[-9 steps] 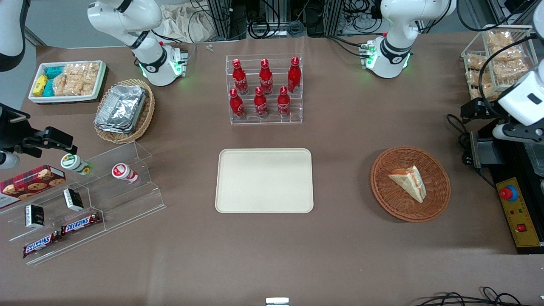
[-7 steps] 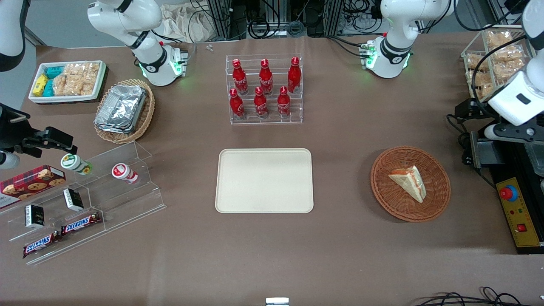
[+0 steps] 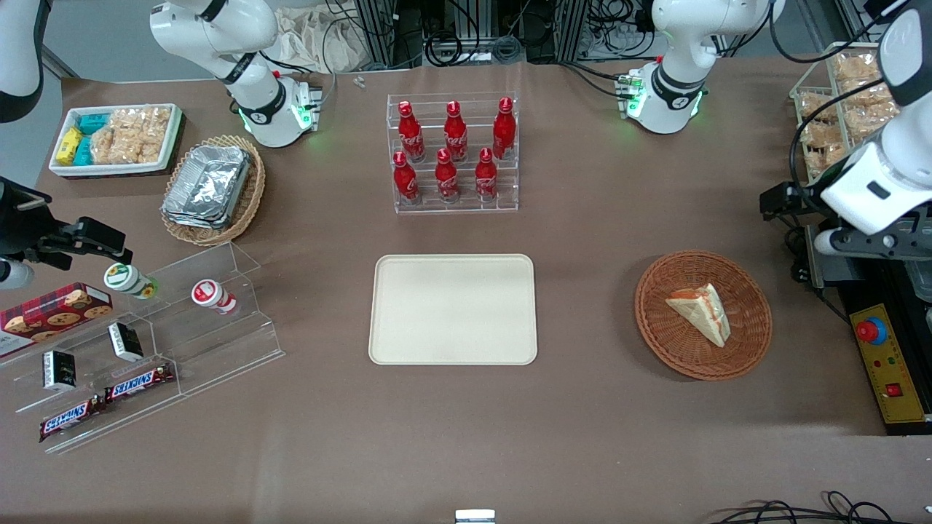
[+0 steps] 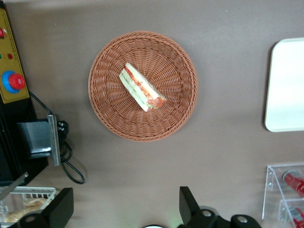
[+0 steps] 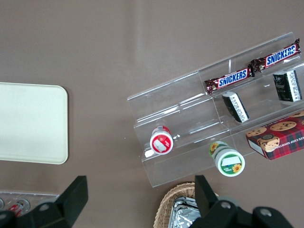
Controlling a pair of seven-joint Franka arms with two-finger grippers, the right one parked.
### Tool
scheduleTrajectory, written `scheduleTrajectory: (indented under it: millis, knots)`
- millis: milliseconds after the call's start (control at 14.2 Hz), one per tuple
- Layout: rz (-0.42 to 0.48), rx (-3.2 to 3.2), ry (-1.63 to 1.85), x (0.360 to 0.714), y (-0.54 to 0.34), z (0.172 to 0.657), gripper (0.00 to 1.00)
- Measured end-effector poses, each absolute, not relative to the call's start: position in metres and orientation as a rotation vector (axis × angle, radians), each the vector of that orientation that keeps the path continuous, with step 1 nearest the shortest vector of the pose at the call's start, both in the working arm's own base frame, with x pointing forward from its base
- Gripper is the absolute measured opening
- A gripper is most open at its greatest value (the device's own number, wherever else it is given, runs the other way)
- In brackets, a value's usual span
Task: Place sandwich from basket to tray
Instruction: 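Move the left gripper down over the sandwich in the wicker basket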
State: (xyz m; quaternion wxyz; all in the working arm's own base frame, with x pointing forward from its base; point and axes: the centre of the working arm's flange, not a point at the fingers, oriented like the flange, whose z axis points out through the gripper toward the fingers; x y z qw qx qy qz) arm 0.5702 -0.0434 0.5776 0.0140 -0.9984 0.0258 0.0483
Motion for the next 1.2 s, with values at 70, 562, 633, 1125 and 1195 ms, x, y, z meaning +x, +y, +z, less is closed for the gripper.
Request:
scheduleTrajectory:
  millis: [70, 562, 633, 1125, 1195]
  knots:
    - [0.136, -3.11, 0.031, 0.574, -0.042, 0.568, 1.0]
    - [0.024, -3.066, -0.562, 0.585, -0.035, 0.464, 1.0]
    - [0.018, -3.045, -0.671, 0.586, -0.035, 0.451, 1.0]
    - [-0.031, -2.998, -0.921, 0.585, -0.035, 0.357, 1.0]
    - [-0.043, -2.996, -0.941, 0.588, -0.036, 0.347, 1.0]
